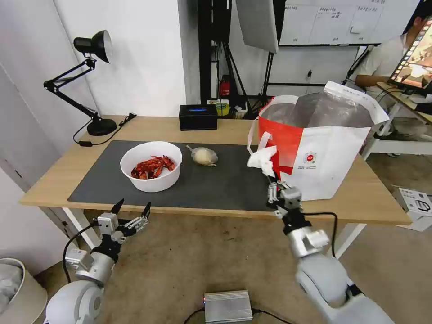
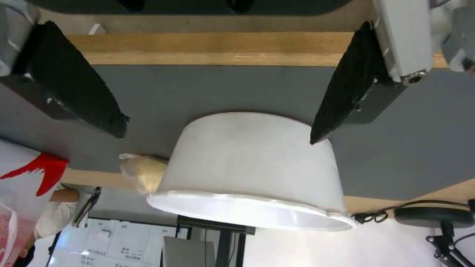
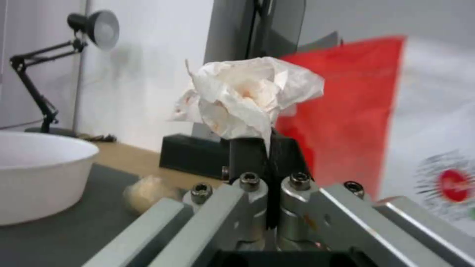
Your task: Pick up the trash from the table and place it into the takeout bag.
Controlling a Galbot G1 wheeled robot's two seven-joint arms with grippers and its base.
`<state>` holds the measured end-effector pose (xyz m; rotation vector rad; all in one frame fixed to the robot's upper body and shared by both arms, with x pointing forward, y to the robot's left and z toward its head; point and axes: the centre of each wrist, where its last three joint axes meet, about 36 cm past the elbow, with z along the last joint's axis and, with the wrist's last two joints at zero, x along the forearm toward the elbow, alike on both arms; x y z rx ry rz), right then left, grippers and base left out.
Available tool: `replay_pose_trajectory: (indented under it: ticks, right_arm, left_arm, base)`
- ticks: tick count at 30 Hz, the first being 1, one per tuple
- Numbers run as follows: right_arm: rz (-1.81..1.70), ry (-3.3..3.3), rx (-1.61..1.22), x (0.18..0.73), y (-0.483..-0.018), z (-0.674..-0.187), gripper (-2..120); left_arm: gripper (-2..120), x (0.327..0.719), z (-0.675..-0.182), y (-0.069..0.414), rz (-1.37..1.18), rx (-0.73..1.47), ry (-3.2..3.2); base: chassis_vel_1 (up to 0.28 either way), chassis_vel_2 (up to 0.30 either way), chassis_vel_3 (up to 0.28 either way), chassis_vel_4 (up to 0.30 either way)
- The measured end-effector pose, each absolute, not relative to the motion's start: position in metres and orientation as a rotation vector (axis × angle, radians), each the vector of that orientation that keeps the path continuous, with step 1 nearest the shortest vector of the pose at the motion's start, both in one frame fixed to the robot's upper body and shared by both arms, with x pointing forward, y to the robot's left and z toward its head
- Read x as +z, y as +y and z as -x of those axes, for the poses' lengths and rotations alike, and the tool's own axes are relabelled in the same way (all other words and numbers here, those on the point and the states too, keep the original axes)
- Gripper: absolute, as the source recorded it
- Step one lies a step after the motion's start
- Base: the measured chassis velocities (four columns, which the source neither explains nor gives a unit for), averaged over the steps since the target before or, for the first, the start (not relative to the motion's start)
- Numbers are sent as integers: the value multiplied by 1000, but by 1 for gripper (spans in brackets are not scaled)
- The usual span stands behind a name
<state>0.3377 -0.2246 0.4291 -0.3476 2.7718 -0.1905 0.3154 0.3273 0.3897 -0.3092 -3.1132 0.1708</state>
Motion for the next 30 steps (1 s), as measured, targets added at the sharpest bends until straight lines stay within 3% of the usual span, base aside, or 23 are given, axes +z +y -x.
replay_pose_trajectory:
  ticks: [9,30]
  right_arm:
    - [223,2636,-195,454,-250,-335,0]
    - [3,2594,-159,522,-306,-384,0]
  left_arm:
    - [100,390,-315,327,311,170,-3113]
    - [100,396,-310,325,315,159,-3122]
  base:
    - [0,0,0,0]
    - [0,0,0,0]
